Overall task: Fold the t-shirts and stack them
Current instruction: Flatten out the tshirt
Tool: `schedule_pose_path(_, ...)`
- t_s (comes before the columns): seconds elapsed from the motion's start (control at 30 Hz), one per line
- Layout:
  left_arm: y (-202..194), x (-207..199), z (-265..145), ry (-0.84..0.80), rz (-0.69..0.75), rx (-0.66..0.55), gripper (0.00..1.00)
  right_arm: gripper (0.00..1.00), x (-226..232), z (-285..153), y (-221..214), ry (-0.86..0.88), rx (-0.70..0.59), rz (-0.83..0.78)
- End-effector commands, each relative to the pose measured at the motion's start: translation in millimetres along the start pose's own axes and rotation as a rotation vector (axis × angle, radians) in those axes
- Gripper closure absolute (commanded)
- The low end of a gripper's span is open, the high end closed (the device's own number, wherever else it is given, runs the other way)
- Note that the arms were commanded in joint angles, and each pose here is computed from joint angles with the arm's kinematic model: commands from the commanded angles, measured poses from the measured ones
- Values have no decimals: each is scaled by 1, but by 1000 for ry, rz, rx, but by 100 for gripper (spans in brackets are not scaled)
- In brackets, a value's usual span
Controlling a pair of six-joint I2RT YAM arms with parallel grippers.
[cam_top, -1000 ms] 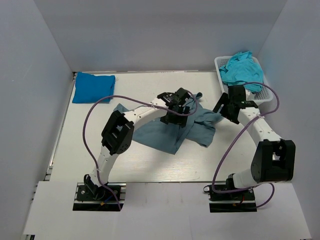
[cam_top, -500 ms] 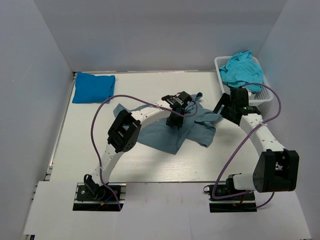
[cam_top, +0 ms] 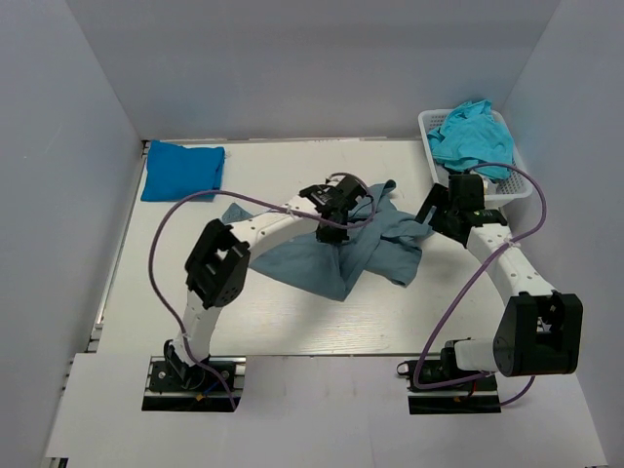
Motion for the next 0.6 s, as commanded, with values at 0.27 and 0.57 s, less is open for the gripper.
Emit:
schedule_pose_path(0.27,-10,47,-89,-108,-199,-210,100,12,11,30,-8,110,96,-19)
schedule_pose_path(0.57,-19,52,-84,-135,-209,-200,100,26,20,57,-1,163,67,-15)
Point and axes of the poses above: each gripper's point midway between its finger pads, its own z axis out along the fingers, its own x axis along the line the jaws close on, y = z × x, the point moved 10 cm from there along -z, back along the fingers, and after that the axes turned 8 degrees about -z, right-handed, at the moved point
